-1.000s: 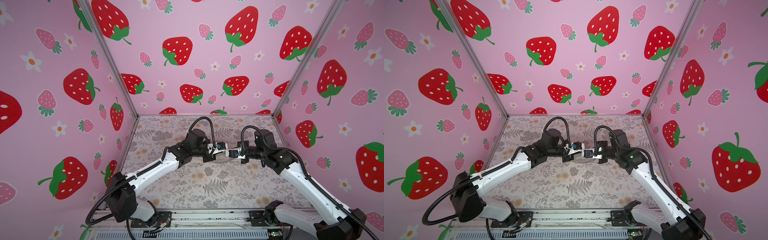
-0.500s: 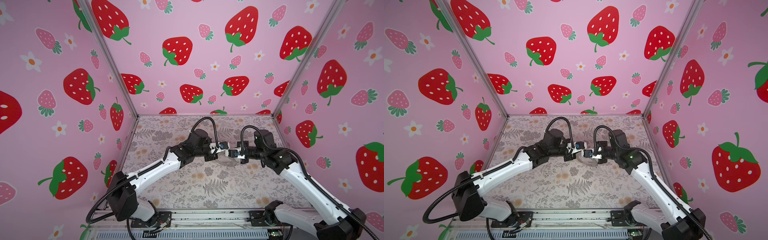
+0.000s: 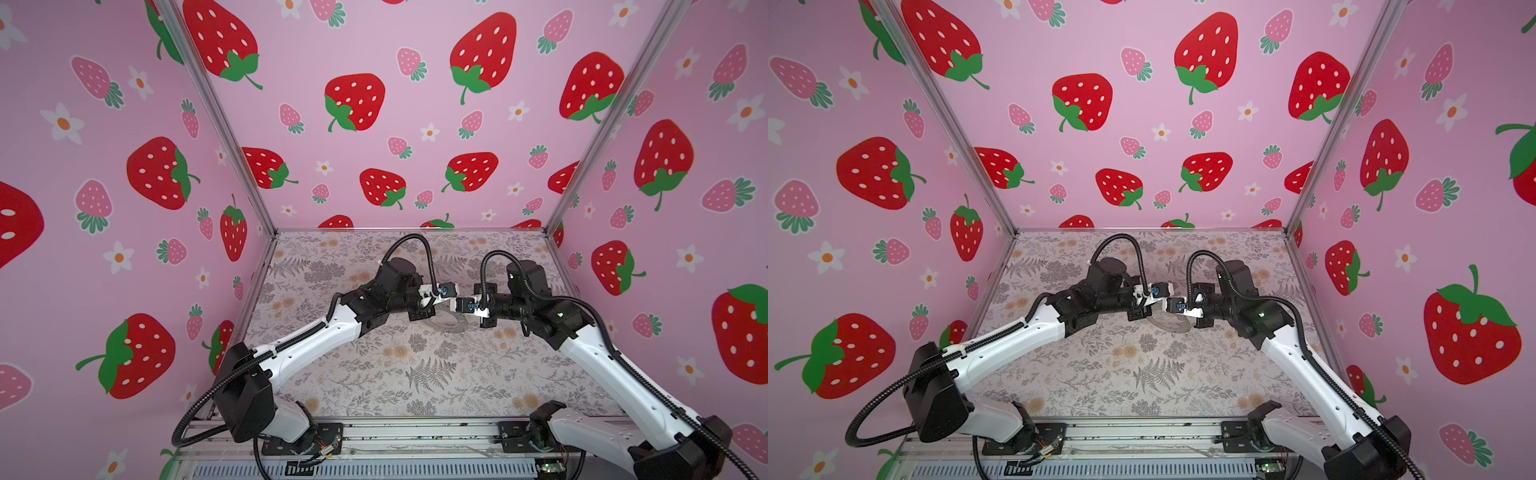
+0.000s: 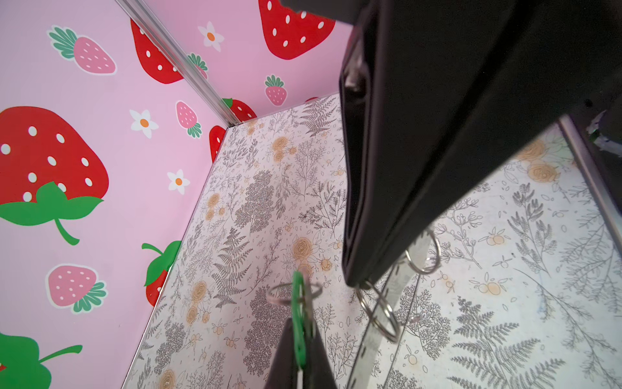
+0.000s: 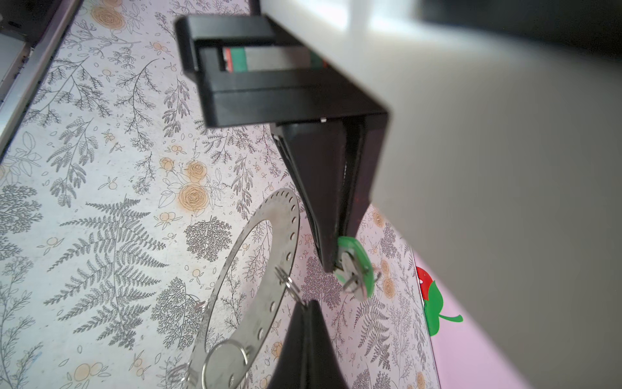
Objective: Put the keys on the keyring
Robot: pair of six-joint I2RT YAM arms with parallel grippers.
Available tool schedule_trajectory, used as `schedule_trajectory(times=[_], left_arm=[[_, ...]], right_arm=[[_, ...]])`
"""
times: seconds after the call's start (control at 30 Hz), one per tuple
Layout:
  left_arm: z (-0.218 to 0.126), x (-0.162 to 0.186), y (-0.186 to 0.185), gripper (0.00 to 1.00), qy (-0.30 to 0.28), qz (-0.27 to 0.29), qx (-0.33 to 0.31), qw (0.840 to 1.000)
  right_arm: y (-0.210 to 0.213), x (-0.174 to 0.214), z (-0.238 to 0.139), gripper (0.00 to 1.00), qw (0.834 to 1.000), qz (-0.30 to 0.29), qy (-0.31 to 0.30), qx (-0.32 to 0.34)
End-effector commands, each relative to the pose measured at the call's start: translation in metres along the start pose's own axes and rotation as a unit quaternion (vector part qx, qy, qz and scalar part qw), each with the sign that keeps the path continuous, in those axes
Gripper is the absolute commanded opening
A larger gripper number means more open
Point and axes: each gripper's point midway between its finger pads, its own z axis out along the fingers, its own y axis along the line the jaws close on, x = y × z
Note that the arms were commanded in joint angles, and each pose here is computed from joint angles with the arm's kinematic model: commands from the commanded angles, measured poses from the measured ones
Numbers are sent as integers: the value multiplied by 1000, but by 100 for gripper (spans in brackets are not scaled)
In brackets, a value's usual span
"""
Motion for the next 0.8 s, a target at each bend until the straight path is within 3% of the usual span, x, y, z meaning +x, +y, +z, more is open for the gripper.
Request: schedule_trajectory(times=[0.0, 0.2, 0.4, 0.77], left_arm=[[-3, -1, -18, 0, -12, 23, 36, 999], [-8, 41, 2, 0, 29, -18, 30, 999], [-7, 82, 11, 0, 71, -65, 7, 995], [3, 87, -13, 0, 51, -103, 37, 993]], right_arm=[[-10, -7, -5, 0, 999, -1, -22, 31], [20, 12, 3, 0, 1000, -14, -4, -9], [20, 25, 9, 0, 1000, -7, 12, 9], [26, 45, 21, 0, 999, 23, 36, 13]])
